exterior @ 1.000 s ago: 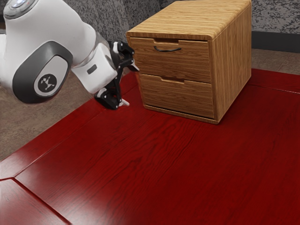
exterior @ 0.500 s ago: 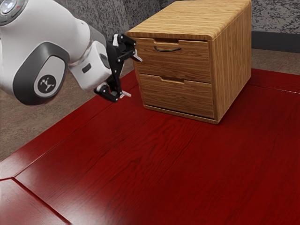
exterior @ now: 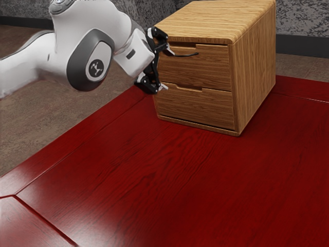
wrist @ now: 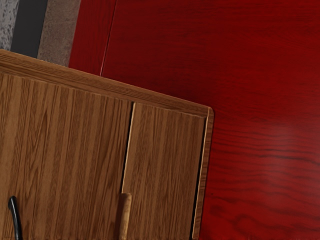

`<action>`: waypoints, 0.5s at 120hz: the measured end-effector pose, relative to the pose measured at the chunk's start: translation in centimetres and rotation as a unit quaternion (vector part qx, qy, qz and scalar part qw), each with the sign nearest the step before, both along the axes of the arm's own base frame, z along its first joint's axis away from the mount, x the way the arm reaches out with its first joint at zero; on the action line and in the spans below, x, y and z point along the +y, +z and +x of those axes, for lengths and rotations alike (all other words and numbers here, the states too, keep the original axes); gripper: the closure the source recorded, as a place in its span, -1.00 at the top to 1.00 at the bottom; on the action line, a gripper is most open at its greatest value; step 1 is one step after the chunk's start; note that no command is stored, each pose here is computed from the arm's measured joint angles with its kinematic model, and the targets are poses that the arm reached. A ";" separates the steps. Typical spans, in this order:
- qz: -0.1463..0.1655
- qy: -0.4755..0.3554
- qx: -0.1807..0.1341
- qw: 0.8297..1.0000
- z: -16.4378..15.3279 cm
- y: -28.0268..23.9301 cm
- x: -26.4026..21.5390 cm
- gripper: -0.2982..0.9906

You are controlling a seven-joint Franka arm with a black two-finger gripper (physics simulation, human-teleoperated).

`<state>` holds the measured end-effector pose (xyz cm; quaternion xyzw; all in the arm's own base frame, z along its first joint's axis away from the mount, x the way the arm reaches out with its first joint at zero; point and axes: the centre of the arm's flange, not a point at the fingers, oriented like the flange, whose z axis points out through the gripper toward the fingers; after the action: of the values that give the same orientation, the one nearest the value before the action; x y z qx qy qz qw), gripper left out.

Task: Pull the drawer handle with one arm to open the drawer

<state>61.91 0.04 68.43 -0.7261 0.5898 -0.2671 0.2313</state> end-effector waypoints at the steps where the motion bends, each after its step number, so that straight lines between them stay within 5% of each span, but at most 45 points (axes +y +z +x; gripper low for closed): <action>1: 0.000 0.001 0.001 1.000 0.1 -0.1 0.1 0.54; 60: -0.006 0.033 0.014 0.999 5.1 -2.8 4.0 0.54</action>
<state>67.04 4.03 65.61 -0.7505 0.5669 -0.2528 0.2269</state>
